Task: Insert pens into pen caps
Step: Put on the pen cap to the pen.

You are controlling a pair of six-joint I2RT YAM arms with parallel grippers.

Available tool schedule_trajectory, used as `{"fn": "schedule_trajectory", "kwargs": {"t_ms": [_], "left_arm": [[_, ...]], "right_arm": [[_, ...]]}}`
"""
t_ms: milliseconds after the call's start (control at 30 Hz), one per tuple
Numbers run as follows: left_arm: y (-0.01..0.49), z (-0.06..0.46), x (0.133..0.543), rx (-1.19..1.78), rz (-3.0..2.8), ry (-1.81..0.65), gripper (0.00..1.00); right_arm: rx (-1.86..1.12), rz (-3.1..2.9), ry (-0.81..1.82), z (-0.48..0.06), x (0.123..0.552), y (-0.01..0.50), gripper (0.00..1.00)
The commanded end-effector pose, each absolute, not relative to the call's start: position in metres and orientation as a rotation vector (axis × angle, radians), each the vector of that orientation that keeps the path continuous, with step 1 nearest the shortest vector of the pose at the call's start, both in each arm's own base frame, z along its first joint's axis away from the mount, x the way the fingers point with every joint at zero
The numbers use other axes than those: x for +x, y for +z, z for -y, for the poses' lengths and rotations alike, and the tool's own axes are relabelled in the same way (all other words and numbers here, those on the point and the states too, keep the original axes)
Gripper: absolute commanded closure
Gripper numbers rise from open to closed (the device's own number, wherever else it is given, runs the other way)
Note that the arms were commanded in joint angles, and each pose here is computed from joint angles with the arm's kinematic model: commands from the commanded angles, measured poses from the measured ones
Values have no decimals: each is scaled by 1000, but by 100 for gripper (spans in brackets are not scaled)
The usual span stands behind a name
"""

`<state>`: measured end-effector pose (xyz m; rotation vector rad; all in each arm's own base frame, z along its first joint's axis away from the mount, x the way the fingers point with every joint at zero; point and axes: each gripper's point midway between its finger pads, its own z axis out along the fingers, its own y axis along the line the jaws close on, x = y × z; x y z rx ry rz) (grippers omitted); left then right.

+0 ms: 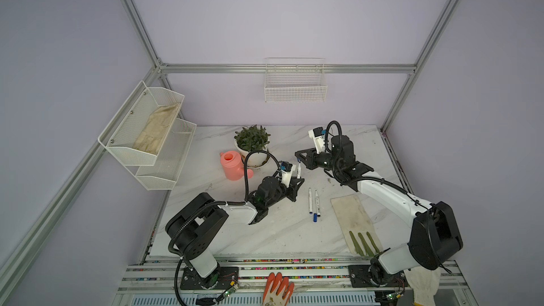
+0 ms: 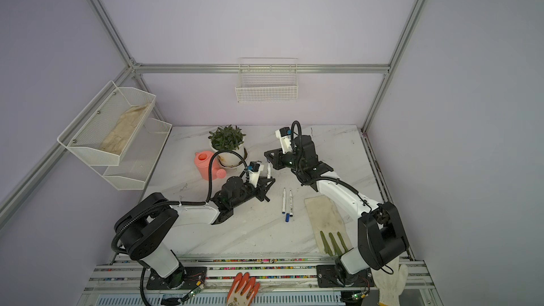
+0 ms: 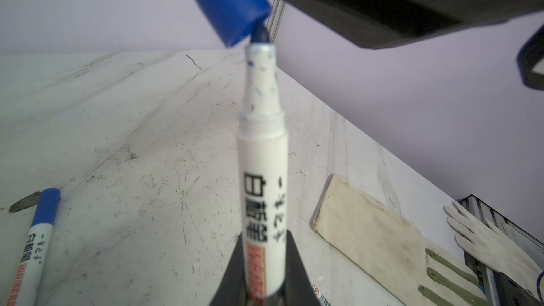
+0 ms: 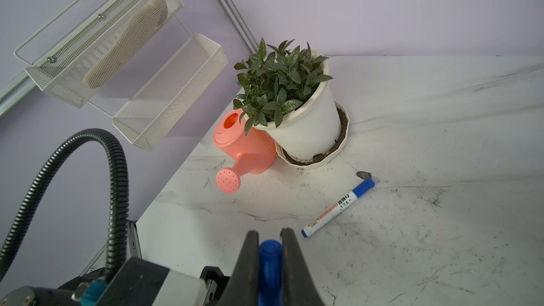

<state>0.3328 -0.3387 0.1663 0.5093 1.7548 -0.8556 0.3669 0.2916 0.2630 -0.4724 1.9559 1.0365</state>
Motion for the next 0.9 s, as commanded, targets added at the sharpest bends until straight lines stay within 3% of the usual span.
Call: {"fn": "schedule_trajectory", "kwargs": {"t_ms": [0,267,867], "left_arm": [[210,347,343,481,-1624,-883,100],[230,343,355,407,-1567,-957,100],[336,315,402,348,-1306,-1008,100]], "right_arm": [[-518,-1933,1038,-295,364,272,99],[-550,-1935,1056,-296,357,273,100],[-673,-2102,1128,-295,318,246,100]]}}
